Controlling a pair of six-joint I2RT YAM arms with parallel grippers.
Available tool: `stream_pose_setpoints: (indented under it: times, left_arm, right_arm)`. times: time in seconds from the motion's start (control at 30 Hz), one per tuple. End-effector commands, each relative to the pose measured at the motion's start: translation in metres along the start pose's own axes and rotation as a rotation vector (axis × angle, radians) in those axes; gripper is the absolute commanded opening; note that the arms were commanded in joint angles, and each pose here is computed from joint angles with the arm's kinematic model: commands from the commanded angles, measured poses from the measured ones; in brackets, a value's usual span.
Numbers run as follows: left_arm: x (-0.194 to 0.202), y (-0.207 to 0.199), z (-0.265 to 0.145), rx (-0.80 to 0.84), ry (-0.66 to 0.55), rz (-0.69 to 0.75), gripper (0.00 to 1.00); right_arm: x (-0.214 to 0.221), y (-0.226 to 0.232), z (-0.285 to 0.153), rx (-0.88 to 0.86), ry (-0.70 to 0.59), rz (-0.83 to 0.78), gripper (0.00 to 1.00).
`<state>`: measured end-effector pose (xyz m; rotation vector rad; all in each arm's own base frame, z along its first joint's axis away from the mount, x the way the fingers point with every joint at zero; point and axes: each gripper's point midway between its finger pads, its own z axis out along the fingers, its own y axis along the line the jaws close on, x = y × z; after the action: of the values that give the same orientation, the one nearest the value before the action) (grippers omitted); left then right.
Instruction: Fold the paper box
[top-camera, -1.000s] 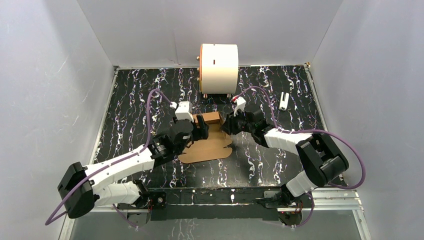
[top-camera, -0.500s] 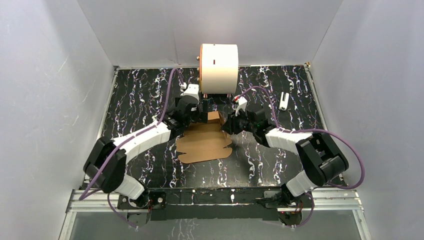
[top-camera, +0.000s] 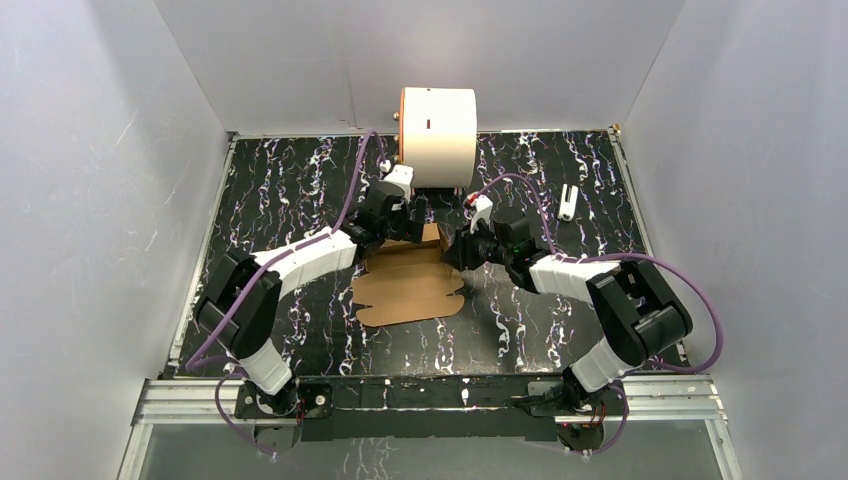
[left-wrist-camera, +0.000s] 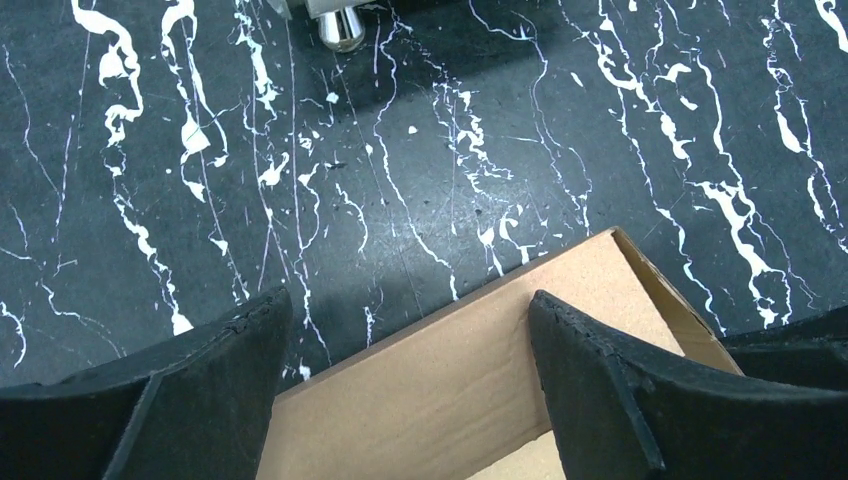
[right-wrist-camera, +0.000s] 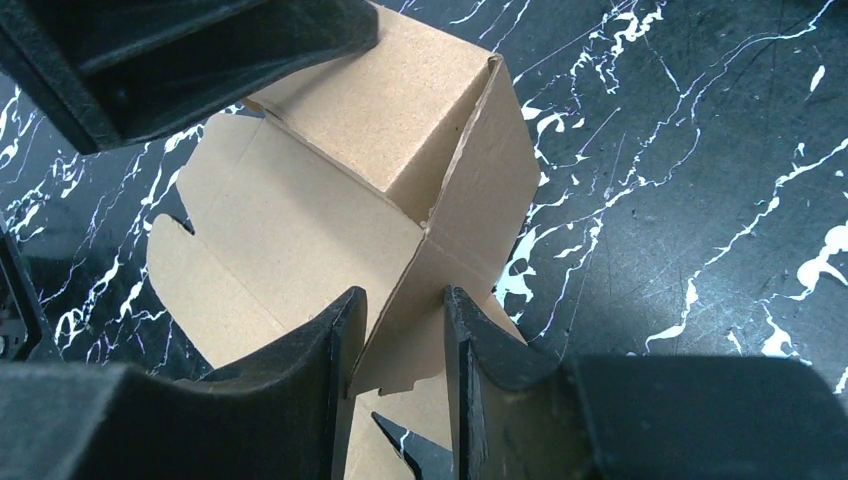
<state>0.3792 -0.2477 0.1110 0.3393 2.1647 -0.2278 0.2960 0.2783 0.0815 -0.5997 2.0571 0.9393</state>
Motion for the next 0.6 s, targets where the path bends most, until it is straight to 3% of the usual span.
stream_pose_setpoints:
  times: [0.0, 0.33, 0.57]
  left_arm:
    - [-0.01, -0.004, 0.003, 0.026, -0.01, 0.03, 0.84]
    - [-0.007, -0.005, 0.004, 0.041, -0.005, 0.037, 0.82]
    - [-0.006, -0.004, 0.004, 0.045, -0.003, 0.032, 0.82]
  right_arm:
    - [-0.016, 0.005, 0.0, -0.037, -0.049, -0.041, 0.43]
    - [-0.044, -0.001, -0.026, -0.013, -0.1, -0.073, 0.55]
    - [-0.072, -0.032, -0.055, 0.059, -0.174, -0.056, 0.55]
